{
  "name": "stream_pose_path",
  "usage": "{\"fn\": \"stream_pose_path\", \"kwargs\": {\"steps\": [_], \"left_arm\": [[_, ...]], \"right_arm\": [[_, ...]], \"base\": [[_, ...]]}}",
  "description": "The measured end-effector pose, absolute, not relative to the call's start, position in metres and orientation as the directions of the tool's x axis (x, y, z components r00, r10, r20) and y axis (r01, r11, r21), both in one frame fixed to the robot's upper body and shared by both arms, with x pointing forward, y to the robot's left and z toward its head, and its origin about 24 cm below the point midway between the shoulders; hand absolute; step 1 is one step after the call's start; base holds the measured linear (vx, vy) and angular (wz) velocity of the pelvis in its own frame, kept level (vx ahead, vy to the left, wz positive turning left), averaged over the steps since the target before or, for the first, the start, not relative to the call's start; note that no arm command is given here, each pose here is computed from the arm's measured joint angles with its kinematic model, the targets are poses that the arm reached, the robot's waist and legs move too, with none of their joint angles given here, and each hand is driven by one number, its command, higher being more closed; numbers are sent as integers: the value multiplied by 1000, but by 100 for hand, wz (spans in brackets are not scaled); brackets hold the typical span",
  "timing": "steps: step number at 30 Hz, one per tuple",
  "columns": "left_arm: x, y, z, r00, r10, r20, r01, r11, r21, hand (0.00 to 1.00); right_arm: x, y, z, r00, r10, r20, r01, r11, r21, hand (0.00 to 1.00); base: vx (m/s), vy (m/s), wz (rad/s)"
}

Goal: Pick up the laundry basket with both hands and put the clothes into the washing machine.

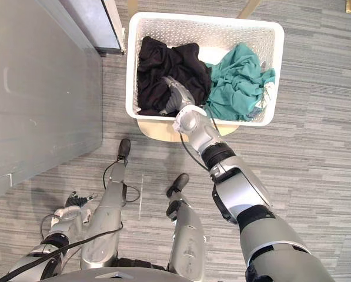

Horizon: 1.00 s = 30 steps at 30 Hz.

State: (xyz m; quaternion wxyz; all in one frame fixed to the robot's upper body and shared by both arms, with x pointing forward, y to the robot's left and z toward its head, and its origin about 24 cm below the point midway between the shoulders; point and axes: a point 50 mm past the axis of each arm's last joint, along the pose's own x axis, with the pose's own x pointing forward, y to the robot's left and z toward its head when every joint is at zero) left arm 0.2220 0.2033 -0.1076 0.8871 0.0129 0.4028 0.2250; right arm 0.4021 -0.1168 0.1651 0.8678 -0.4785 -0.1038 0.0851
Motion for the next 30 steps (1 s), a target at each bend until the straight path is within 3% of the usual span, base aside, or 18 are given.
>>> {"fn": "stream_pose_path", "kwargs": {"steps": [10, 18, 30], "left_arm": [[218, 210, -110, 541, 428, -724, -427, 882, 202, 0], [213, 233, -107, 525, 472, -708, -436, 864, 253, 0], [213, 244, -103, 534, 490, -689, -426, 860, 281, 0]], "right_arm": [[394, -99, 173, 934, 337, 118, -57, 466, -883, 0], [359, -65, 219, 749, 626, 218, 12, 316, -949, 0], [330, -49, 230, 608, 780, 151, 20, 175, -984, 0]], "base": [[-5, -28, -1], [-2, -59, -7], [6, -54, -1]]}}
